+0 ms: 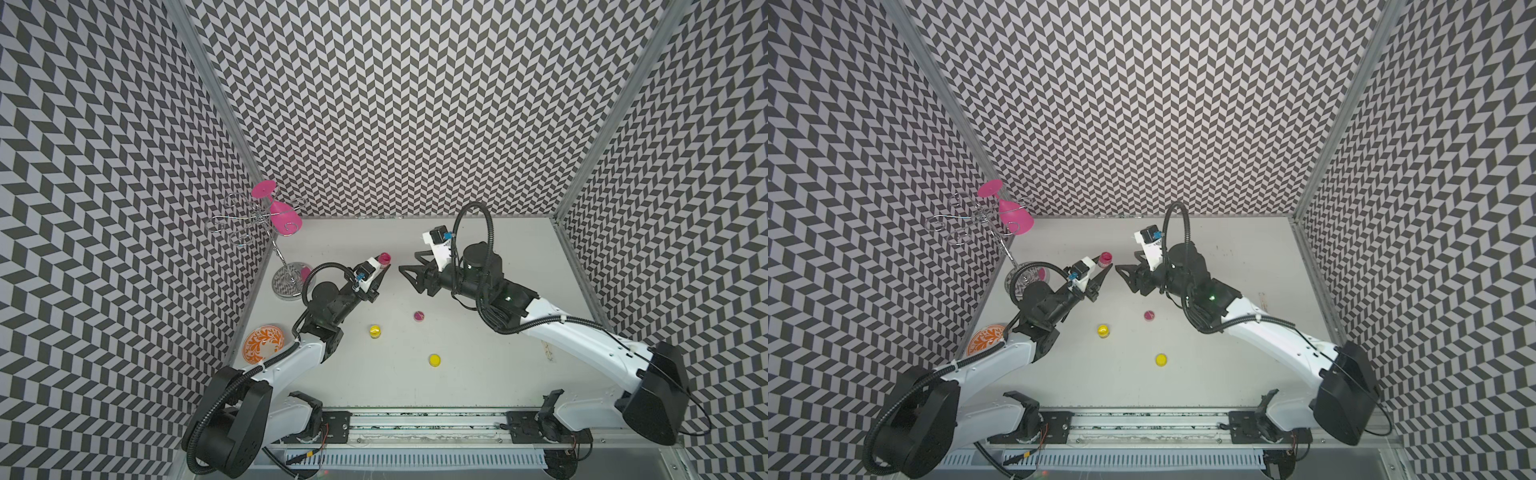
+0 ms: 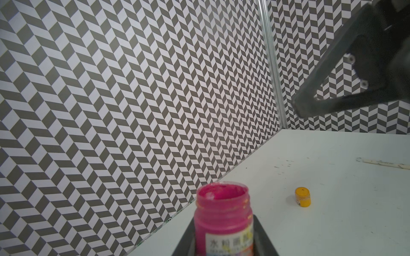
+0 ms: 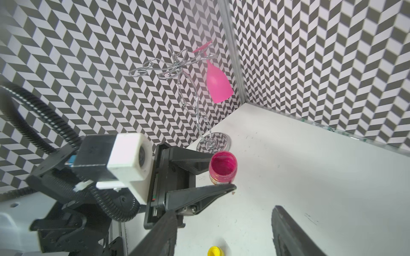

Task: Close the paint jar lid
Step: Pick up the lid from the center of the board.

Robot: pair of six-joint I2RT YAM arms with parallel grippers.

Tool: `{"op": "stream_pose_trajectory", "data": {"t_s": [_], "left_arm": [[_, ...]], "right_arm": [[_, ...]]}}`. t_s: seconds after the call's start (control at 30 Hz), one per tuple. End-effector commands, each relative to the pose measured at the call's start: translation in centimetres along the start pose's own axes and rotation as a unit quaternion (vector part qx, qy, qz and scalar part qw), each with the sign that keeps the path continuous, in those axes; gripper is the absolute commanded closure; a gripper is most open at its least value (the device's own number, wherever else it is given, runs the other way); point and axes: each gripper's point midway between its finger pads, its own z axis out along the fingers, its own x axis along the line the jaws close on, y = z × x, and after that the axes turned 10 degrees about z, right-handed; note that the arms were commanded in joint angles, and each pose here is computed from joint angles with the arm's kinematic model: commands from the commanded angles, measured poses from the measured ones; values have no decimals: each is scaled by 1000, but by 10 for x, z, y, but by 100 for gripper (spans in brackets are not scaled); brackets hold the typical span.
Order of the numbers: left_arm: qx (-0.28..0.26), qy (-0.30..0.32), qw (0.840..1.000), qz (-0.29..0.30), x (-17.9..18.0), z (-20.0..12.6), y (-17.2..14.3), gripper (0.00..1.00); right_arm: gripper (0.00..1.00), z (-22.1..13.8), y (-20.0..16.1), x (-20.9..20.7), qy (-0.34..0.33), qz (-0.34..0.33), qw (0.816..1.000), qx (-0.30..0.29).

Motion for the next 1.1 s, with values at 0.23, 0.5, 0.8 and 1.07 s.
{"op": "stream_pose_trajectory", "data": {"t_s": [0.23,0.5,0.8,1.07], "left_arm": [[-70,-38,997,21,-2,-21,59,70],[-38,-52,998,-14,-3,-49,78,70],[-47,-32,998,-19,-10,-88,83,68],[-37,-41,998,-9,-16,-88,74,68]], "right_arm": [[31,-30,-38,-77,-113,26,993,20],[30,-29,-73,-112,-182,15,981,66],[34,-7,-129,-134,-197,8,967,161],[37,8,-188,-136,-197,12,957,213]]}}
